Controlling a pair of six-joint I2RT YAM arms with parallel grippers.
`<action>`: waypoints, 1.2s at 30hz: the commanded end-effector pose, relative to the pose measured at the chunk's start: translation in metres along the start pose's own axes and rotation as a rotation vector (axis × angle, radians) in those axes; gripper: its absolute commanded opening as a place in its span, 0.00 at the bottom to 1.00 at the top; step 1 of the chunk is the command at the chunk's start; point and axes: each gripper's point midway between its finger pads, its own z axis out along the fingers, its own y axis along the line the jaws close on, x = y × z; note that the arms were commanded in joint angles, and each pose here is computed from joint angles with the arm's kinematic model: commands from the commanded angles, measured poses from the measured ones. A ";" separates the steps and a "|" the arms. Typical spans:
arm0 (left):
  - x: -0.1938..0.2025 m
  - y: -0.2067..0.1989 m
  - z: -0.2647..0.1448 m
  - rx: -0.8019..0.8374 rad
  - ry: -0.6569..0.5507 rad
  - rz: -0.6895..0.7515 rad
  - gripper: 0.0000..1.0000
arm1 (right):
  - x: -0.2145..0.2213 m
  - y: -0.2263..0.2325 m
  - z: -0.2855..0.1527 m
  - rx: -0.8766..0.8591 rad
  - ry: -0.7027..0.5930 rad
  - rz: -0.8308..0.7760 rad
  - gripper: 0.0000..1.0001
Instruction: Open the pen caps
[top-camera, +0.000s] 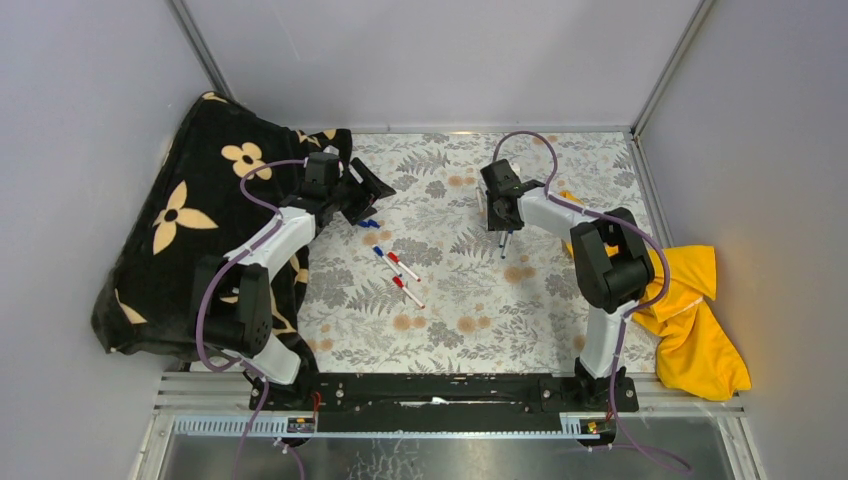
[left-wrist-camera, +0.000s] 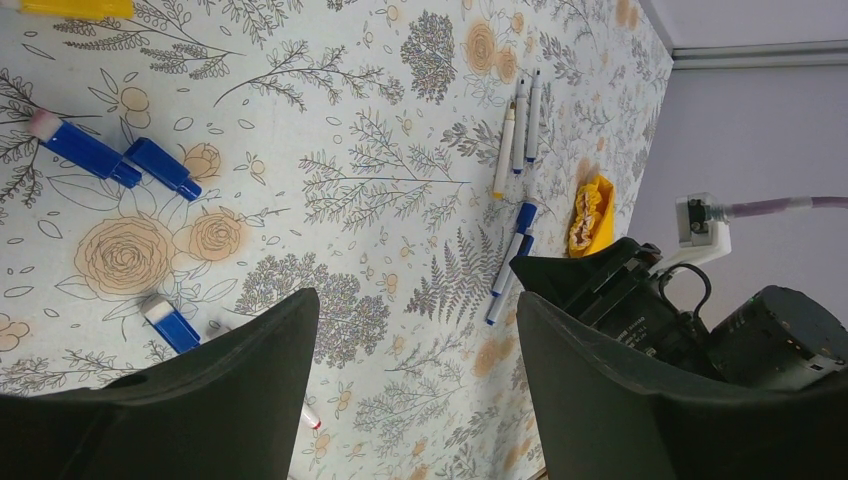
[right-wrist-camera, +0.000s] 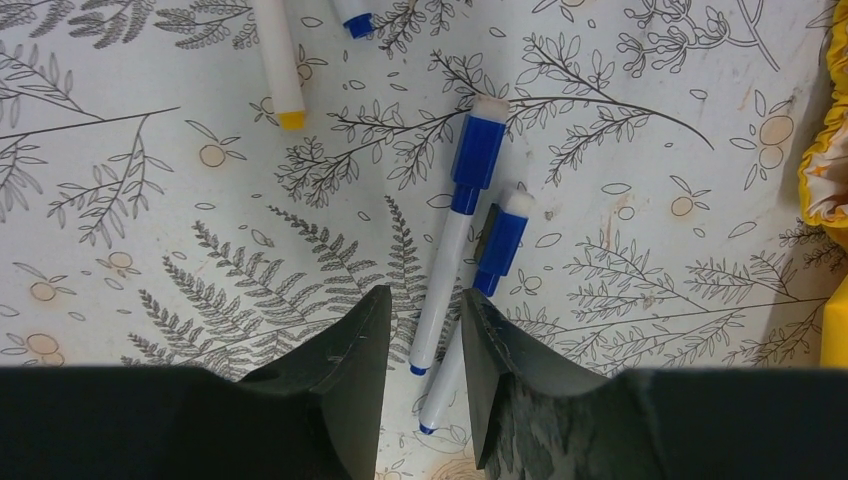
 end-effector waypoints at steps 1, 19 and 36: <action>-0.010 -0.027 -0.009 0.086 -0.036 0.043 0.79 | 0.002 -0.006 0.009 0.022 0.005 0.024 0.39; -0.012 -0.027 -0.009 0.082 -0.042 0.042 0.79 | 0.023 -0.004 0.029 -0.003 0.075 0.033 0.25; -0.003 -0.030 0.000 0.115 0.022 0.044 0.81 | 0.017 0.024 -0.018 -0.154 -0.036 -0.130 0.00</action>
